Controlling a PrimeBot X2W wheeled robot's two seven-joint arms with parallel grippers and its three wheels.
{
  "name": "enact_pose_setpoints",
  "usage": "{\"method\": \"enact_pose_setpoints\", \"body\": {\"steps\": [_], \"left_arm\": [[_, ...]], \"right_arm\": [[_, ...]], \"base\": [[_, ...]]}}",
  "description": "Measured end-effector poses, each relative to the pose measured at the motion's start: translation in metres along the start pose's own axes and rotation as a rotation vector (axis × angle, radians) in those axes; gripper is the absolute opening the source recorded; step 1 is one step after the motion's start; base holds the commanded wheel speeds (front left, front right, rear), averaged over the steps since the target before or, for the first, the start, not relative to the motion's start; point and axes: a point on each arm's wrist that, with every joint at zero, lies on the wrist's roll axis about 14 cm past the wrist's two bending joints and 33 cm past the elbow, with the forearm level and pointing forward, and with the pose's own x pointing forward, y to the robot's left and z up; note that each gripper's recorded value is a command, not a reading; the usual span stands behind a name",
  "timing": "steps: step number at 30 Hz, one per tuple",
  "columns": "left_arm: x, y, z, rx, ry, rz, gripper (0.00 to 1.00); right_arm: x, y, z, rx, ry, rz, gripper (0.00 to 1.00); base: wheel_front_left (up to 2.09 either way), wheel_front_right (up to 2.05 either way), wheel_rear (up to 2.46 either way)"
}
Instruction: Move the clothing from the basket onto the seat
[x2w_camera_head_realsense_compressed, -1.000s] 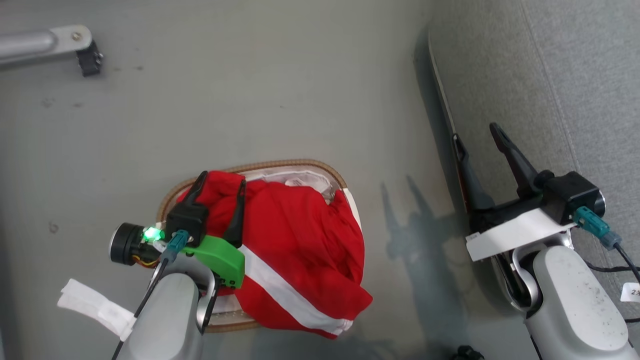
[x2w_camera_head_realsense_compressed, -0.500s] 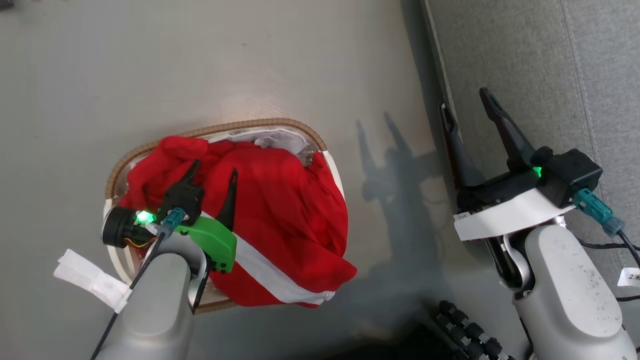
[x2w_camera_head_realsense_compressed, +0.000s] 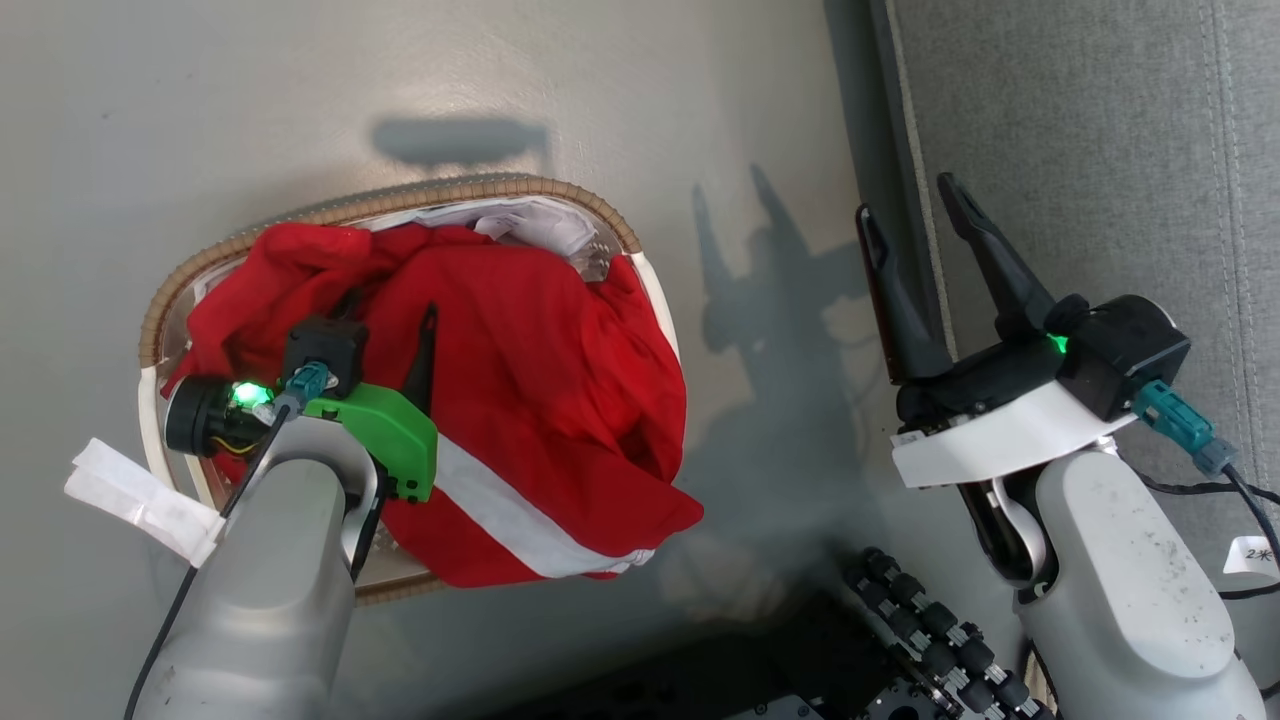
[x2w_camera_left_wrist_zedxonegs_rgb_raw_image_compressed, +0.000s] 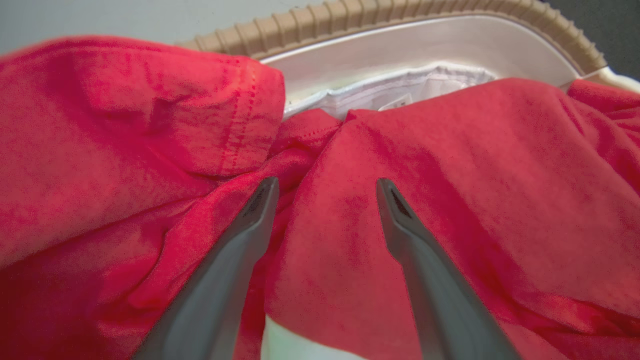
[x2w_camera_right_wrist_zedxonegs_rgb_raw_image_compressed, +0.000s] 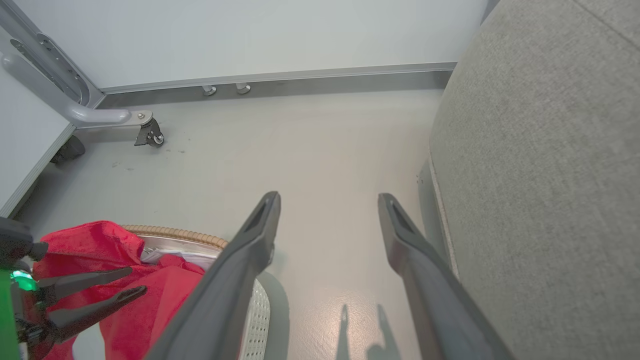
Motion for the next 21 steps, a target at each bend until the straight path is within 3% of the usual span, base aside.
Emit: {"method": "enact_pose_setpoints", "body": {"steps": [10, 21], "left_arm": [[0.006, 0.005, -0.028, -0.082, 0.099, 0.004, 1.0], [0.008, -0.019, -0.043, -0.103, 0.16, -0.077, 1.0]], "right_arm": [[0.003, 0.01, -0.021, 0.025, 0.047, 0.029, 1.0], [0.003, 0.01, -0.025, 0.037, 0.055, 0.022, 1.0]], "base": [[0.0, 0.0, 0.0], [0.0, 0.0, 0.0]]}}
